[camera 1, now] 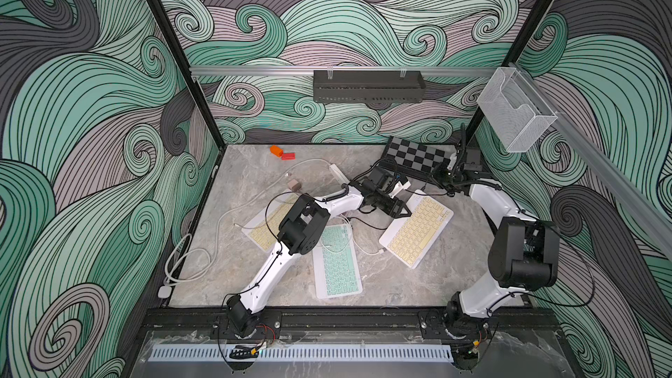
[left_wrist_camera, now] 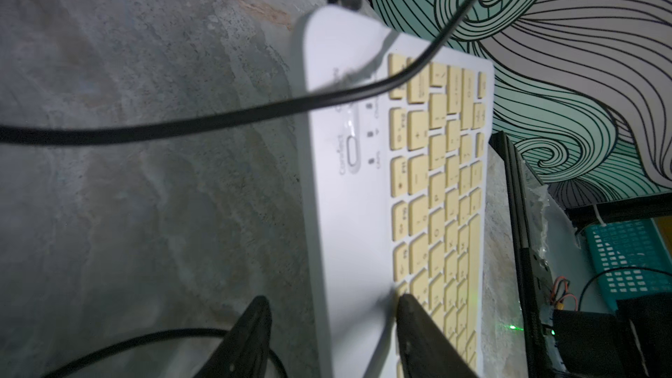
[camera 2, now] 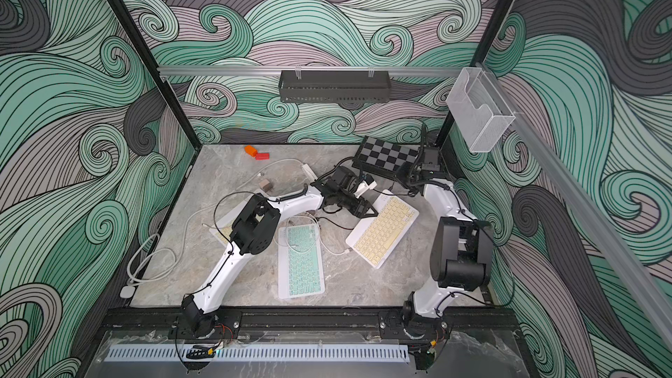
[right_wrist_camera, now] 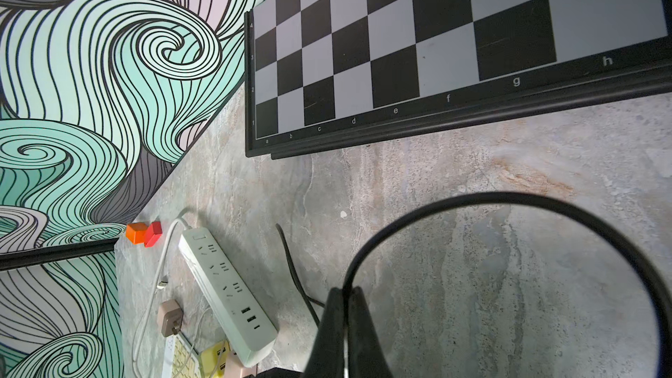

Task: Unplug the wireless keyboard
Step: Pick up the keyboard from the center of the board.

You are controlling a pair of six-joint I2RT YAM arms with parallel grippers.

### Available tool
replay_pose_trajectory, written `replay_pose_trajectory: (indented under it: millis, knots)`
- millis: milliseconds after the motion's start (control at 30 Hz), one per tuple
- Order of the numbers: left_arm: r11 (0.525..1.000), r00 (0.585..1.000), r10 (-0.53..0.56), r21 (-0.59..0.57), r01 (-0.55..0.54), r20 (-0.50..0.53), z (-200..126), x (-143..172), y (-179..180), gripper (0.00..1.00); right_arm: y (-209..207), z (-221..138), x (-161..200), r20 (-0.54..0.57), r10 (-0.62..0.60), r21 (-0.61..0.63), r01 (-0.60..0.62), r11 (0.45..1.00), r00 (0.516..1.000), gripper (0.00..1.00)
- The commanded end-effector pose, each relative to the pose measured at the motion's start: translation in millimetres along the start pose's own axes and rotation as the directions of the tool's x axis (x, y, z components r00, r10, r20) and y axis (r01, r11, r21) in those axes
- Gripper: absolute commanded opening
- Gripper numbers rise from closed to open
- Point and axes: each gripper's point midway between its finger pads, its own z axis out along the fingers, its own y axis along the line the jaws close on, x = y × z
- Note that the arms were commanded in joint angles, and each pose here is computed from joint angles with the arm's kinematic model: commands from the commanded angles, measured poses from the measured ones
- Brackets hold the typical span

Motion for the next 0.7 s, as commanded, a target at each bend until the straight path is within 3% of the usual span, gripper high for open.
replay_pose_trajectory:
  millis: [0, 333, 467, 500, 600, 667]
  knots:
    - [0.995, 0.998, 0.026, 0.099, -0.030, 0.050, 2, -14, -13, 0.41, 16, -12, -4, 0.020, -0.020, -0.046, 0.020, 0.999, 1.000, 0.00]
    - [0.995, 0.994, 0.022, 0.093, -0.032, 0.107, -8, -16, -18, 0.02, 17, -7, 2, 0.004, -0.010, -0.043, 0.011, 0.999, 1.000, 0.00]
    - [0.995, 0.994, 0.012, 0.098, -0.023, 0.110, -13, -18, -24, 0.00, 17, -6, 1, 0.001, -0.025, -0.048, 0.025, 0.999, 1.000, 0.00]
    - [0.995, 0.994, 0.012, 0.099, -0.024, 0.111, -16, -19, -26, 0.00, 19, -8, 0, 0.002, -0.035, -0.059, 0.035, 0.998, 0.999, 0.05]
    - [0.995, 0.993, 0.022, 0.095, -0.033, 0.115, -23, -22, -33, 0.00, 25, -14, -2, -0.023, -0.094, -0.132, 0.090, 0.987, 0.995, 0.33]
    - [0.995, 0.993, 0.027, 0.092, -0.037, 0.115, -28, -23, -36, 0.00, 26, -20, -4, -0.036, -0.118, -0.189, 0.109, 0.976, 0.992, 0.43]
